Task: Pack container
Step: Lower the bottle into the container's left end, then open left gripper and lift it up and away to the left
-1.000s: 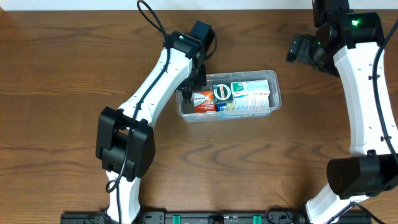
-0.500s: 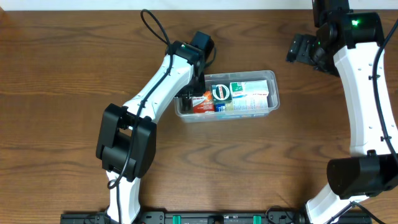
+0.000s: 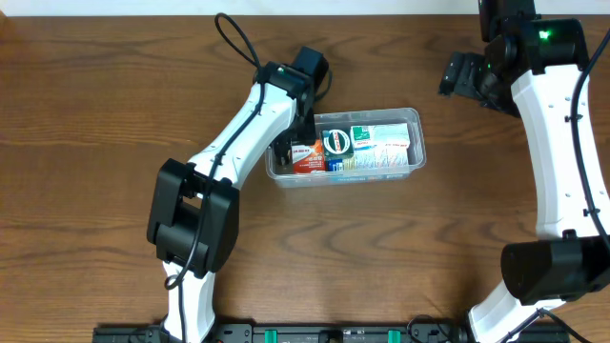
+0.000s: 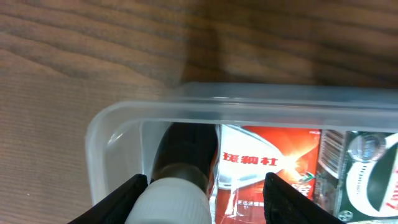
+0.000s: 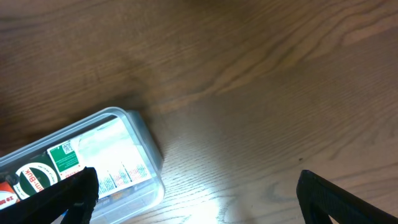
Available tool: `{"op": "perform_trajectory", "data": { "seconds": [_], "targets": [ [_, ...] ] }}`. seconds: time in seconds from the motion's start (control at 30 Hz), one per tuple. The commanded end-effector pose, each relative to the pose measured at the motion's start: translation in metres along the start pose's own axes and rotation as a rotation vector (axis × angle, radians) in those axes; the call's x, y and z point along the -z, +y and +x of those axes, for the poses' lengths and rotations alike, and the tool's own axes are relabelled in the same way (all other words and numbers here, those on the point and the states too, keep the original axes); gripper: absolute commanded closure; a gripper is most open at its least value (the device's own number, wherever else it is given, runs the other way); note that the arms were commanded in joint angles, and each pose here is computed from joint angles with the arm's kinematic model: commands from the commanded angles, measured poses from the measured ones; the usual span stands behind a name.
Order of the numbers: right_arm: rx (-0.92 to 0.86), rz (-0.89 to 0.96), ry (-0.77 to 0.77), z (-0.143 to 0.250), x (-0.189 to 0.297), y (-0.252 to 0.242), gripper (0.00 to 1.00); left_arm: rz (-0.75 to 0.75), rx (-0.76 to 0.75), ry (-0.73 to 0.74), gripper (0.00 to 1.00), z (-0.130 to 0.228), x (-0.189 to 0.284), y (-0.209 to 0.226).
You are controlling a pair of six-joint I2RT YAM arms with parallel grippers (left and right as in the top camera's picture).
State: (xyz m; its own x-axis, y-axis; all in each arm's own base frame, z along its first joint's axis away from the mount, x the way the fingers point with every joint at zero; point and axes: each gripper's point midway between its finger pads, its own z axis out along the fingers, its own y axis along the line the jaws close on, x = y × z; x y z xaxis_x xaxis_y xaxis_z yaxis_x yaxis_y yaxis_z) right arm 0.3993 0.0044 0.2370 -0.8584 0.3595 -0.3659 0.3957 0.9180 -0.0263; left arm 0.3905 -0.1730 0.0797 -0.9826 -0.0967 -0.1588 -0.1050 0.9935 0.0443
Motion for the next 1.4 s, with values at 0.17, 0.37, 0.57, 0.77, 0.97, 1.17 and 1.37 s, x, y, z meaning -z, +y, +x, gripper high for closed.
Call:
{"op": "perform_trajectory", "data": {
  "seconds": [0.17, 0.37, 0.57, 0.77, 0.97, 1.17, 1.37],
  "targets": [
    [0.0, 0.011, -0.003, -0.002, -0.001, -0.003, 0.01, 0.135, 0.038, -0.265, 0.4, -0.027, 0.115, 0.008],
    [0.0, 0.011, -0.003, -0.002, -0.001, -0.003, 0.01, 0.158, 0.082, -0.439, 0.34, -0.026, 0.189, 0.045],
    [0.0, 0.011, -0.003, -0.002, -0.001, -0.003, 0.01, 0.055, 0.208, -0.606, 0.3, -0.024, 0.242, 0.113],
    [0.0, 0.011, -0.003, -0.002, -0.001, -0.003, 0.01, -0.004, 0.318, -0.638, 0.07, -0.014, 0.26, 0.165],
    [0.0, 0.011, -0.003, -0.002, -0.001, -0.003, 0.01, -0.037, 0.352, -0.613, 0.02, -0.008, 0.257, 0.182],
    [0.0, 0.011, -0.003, -0.002, -0.001, -0.003, 0.01, -0.037, 0.351, -0.611, 0.02, -0.008, 0.257, 0.182],
    [0.0, 0.011, -0.003, -0.002, -0.001, -0.003, 0.01, -0.037, 0.351, -0.611, 0.02, -0.008, 0.257, 0.182]
  ]
}}
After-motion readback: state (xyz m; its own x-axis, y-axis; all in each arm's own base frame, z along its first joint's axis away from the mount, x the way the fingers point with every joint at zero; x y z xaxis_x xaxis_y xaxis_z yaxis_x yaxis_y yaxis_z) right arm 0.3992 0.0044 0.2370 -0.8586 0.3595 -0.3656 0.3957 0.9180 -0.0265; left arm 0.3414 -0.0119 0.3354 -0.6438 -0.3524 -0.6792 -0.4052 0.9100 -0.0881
